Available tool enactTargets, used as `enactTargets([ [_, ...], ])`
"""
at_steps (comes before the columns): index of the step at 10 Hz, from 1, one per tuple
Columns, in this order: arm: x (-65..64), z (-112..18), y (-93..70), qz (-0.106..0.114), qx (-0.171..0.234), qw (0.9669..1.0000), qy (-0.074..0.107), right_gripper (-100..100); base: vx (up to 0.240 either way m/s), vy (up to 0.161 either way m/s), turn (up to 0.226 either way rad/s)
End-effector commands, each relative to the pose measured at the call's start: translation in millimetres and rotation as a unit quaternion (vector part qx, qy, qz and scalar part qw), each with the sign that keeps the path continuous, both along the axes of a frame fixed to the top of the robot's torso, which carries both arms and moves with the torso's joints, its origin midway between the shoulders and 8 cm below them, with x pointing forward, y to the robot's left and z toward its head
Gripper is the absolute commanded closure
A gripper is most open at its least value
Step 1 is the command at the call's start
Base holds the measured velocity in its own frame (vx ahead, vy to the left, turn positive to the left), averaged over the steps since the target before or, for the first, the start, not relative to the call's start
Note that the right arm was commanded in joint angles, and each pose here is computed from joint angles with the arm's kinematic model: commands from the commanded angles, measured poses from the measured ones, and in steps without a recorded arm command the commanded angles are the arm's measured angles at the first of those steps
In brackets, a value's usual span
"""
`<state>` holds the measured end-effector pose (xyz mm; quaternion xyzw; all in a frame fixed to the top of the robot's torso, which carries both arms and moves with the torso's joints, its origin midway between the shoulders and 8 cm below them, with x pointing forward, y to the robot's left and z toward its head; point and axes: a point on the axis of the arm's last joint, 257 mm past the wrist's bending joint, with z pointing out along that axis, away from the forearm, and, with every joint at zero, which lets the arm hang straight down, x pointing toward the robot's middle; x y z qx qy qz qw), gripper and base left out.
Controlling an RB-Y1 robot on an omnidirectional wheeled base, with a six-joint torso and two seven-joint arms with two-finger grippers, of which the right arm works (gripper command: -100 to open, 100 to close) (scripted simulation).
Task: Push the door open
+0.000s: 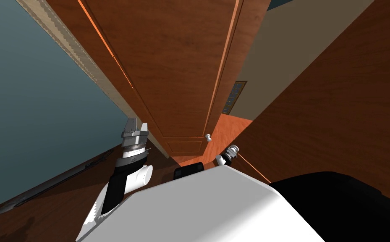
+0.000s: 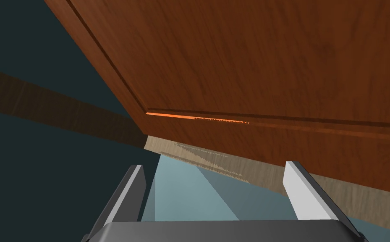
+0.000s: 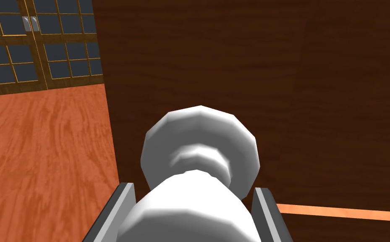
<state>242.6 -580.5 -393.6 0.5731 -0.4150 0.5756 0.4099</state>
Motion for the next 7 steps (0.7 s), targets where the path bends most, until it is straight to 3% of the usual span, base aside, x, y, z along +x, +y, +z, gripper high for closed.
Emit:
enactTargets([
  [1,-12.5,5.7,-9.7,-0.026,-0.01,0.9996,-0.003,100,0.005,-0.151,0.089],
  [4,-23.9,8.4,-13.9,-0.054,-0.015,0.9984,-0.006,100,-0.002,-0.162,0.086],
  [7,-30.1,9.8,-15.8,-0.069,-0.017,0.9974,-0.008,100,-0.005,-0.065,0.039],
])
